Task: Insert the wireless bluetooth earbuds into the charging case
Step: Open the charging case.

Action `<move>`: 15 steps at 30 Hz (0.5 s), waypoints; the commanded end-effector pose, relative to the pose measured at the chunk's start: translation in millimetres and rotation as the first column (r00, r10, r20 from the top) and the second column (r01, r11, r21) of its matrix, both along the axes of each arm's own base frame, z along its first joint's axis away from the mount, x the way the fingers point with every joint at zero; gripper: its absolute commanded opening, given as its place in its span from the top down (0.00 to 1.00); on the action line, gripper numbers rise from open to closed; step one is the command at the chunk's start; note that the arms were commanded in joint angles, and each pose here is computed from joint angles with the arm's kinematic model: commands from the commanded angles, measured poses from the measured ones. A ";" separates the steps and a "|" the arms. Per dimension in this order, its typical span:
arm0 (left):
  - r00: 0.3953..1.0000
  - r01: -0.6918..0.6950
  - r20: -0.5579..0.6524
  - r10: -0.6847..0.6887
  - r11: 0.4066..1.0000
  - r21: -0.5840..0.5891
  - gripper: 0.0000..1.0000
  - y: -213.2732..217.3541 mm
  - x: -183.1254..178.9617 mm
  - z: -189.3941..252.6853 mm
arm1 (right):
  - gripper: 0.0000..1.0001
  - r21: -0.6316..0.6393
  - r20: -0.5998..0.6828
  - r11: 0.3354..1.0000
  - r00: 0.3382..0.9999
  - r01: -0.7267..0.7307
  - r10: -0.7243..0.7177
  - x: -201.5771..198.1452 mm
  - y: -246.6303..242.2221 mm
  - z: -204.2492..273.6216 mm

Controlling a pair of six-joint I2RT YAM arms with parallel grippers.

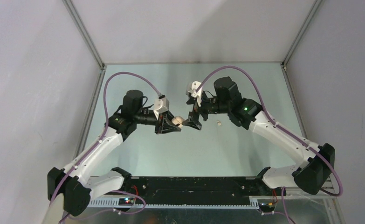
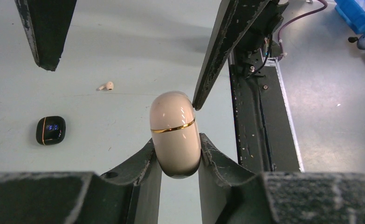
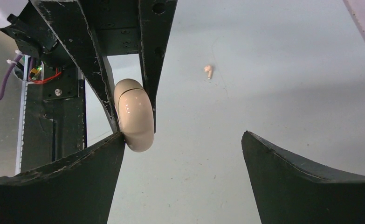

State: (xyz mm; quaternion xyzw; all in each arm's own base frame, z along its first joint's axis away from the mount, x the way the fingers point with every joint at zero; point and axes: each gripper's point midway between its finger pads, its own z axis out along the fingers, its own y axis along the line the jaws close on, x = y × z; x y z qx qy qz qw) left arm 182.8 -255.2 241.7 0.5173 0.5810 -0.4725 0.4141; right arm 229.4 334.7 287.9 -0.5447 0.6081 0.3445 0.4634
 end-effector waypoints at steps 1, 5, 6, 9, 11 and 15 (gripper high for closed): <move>0.996 0.073 0.048 -0.072 0.997 -0.025 1.00 -1.1 -15.0 9.3 | 0.00 0.026 0.055 0.998 0.997 0.050 -0.051 14.3 3.8 8.1; 0.996 0.082 0.048 -0.081 0.996 -0.023 1.00 -0.6 -17.1 8.4 | 0.00 0.022 0.094 0.995 0.991 0.096 -0.098 22.3 -2.4 12.7; 0.995 0.084 0.047 -0.083 0.996 -0.023 1.00 -0.6 -17.4 8.1 | 0.00 0.023 0.106 0.993 0.987 0.115 -0.117 25.0 -5.3 15.3; 0.995 0.086 0.049 -0.085 0.996 -0.023 1.00 -0.7 -17.6 8.1 | 0.00 0.031 0.134 0.990 0.981 0.138 -0.141 28.5 -12.0 22.6; 0.995 0.086 0.047 -0.085 0.996 -0.021 1.00 -0.6 -17.8 7.2 | 0.00 0.038 0.145 0.987 0.977 0.154 -0.158 31.8 -18.4 27.5; 0.995 0.087 0.047 -0.086 0.996 -0.021 1.00 -0.6 -17.9 7.1 | 0.00 0.054 0.156 0.987 0.975 0.153 -0.160 30.5 -26.4 35.8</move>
